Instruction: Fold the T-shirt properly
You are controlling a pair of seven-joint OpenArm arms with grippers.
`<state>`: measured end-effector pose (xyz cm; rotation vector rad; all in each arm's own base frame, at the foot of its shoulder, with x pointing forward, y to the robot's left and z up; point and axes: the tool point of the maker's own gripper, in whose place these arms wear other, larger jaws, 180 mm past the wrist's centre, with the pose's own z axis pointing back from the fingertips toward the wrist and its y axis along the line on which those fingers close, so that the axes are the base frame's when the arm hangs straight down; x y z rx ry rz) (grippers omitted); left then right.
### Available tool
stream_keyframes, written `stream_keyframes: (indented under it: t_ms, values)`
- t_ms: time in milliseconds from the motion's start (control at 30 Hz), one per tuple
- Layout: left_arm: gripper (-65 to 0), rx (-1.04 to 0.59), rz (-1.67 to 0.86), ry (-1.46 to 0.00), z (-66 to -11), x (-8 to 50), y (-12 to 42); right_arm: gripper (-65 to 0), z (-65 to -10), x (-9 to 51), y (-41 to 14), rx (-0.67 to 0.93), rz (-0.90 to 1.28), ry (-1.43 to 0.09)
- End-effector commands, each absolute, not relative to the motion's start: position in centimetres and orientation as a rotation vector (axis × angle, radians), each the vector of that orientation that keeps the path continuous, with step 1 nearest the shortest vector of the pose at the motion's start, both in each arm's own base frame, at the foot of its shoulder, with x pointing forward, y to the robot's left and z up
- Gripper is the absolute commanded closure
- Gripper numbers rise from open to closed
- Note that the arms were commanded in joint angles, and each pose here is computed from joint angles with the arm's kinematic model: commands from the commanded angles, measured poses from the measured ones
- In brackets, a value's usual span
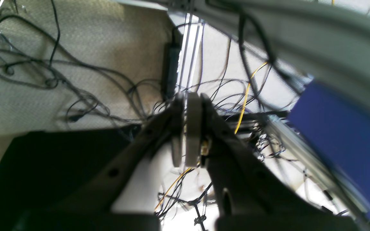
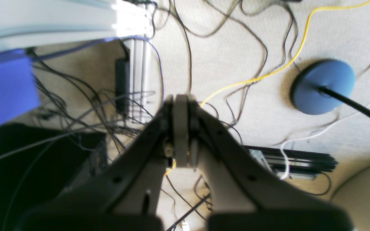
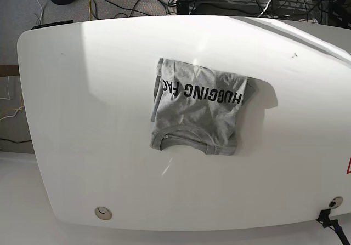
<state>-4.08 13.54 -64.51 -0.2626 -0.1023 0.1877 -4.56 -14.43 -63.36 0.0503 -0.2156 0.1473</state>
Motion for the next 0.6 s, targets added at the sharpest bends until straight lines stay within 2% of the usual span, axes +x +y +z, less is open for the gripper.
stream_keyframes:
  t_ms: [0,67,567]
  values:
    - [0.0,-0.205,0.17,-0.073,-64.9,-4.8,14.6,0.0,-63.7,-4.6,-14.8,0.049,0.141,-0.202]
    - [0.0,-0.164,0.138,-0.054,-65.3,-4.6,15.2,0.0,-64.2,-4.2,-15.0,0.045,0.14,-0.188]
    - [0.0,-0.172,0.146,-0.061,-66.0,-0.6,13.8,0.0,-65.4,-1.4,-15.0,0.036,0.122,-0.17]
